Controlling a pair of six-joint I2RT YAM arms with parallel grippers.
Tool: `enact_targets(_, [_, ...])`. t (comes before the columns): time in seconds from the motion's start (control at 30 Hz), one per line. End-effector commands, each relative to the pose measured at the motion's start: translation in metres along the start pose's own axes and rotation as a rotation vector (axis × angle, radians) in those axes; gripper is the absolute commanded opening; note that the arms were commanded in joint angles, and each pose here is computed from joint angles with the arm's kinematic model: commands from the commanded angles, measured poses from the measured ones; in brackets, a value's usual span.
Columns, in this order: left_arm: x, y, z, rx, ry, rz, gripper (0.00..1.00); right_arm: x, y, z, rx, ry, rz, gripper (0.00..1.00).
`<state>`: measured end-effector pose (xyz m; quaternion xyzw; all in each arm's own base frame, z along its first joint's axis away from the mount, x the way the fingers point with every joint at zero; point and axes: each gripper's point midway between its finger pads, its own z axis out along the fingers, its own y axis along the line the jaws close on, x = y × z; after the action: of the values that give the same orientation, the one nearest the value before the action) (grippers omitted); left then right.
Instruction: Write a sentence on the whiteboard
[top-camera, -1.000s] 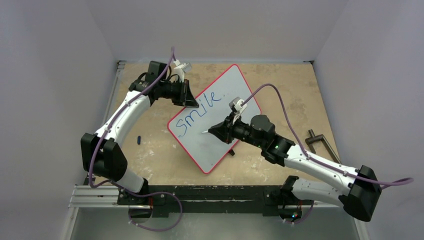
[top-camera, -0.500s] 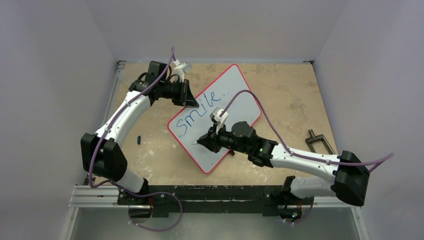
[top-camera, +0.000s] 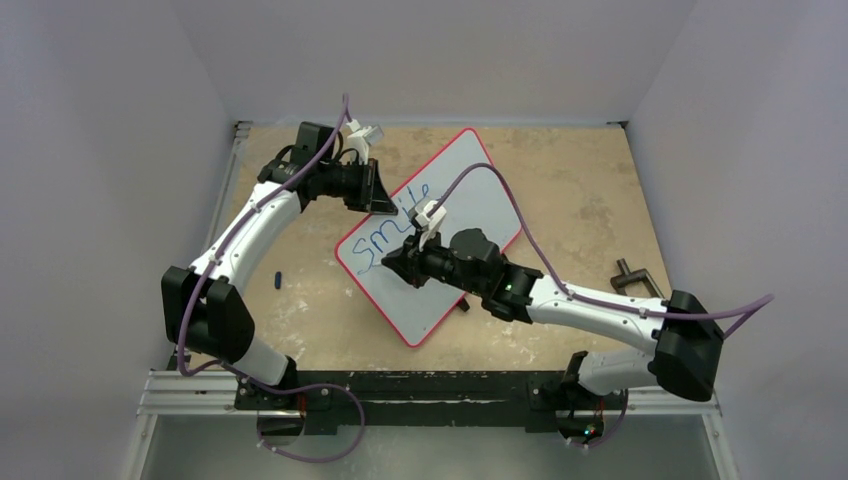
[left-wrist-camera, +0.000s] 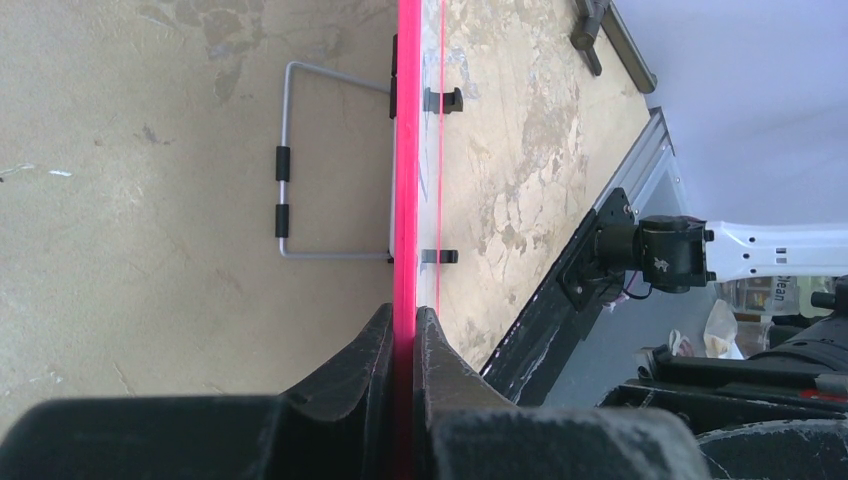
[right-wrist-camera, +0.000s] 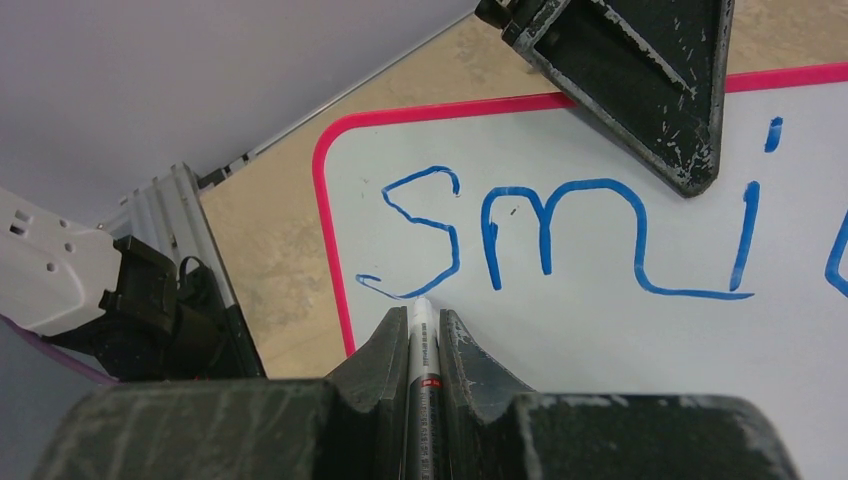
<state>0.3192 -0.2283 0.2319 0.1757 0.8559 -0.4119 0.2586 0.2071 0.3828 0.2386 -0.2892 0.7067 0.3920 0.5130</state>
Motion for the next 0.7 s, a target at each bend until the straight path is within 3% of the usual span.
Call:
enact_targets(0.0, [-0.035,-0.009,-0.014,-0.022,-0.138,0.107,0.00,-0.028,0.001,0.004,0.027,-0.069,-0.013,0.00])
enact_targets(0.67, [-0.035,-0.010,-0.016,-0.029,-0.145,0.116,0.00,0.041,-0.019,-0.011,0.083,0.071,0.032,0.00])
